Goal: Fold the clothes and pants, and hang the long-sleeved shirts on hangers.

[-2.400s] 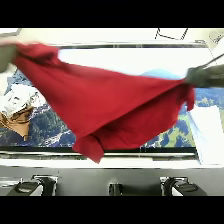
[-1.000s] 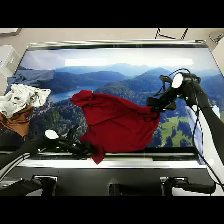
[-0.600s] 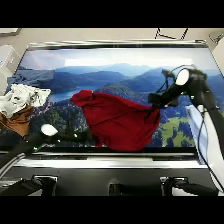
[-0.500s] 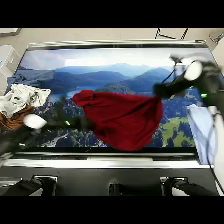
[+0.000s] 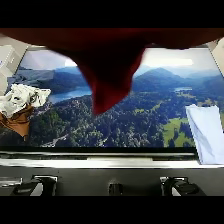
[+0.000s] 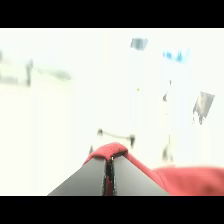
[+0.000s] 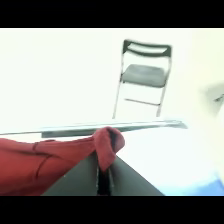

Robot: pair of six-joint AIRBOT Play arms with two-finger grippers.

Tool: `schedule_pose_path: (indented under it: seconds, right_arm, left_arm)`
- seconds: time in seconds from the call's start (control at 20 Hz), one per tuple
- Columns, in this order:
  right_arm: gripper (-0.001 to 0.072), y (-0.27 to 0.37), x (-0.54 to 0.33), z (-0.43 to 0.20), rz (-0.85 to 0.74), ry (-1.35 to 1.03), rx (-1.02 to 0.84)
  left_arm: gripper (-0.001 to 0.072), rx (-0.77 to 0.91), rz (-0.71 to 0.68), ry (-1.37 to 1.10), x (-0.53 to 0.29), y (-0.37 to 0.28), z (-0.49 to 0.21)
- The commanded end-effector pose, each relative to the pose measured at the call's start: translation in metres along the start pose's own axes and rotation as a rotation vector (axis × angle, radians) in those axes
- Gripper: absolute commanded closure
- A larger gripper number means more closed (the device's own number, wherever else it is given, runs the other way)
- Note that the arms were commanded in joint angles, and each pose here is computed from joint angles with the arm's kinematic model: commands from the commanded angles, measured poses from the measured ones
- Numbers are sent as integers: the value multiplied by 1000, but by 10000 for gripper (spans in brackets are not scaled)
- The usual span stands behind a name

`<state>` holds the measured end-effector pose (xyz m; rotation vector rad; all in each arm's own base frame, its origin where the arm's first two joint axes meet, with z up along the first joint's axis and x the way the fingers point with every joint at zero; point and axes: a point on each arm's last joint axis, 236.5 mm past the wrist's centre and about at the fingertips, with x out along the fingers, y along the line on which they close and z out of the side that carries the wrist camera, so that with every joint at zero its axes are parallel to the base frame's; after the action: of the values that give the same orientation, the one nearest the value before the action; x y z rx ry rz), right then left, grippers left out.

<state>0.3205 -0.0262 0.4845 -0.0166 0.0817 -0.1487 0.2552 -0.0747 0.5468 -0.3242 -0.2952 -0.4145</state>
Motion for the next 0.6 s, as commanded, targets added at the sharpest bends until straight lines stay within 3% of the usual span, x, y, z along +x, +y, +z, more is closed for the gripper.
schedule_pose_path:
  seconds: [0.0, 0.2, 0.4, 0.55]
  right_arm:
    - [672, -28, -44, -16, -71, 87, 19]
    - [672, -30, -39, -30, -92, 147, 12]
    - [672, -18, 15, -45, -97, 196, -28]
    - [672, 6, 97, -96, -86, 328, -50]
  left_arm:
    - [683, 35, 29, -119, -29, -17, 47]
    - [683, 35, 44, 31, -14, -2, 8]
    - [682, -50, 109, 410, 1, 45, -100]
    - [682, -194, 167, 685, -3, 89, -205]
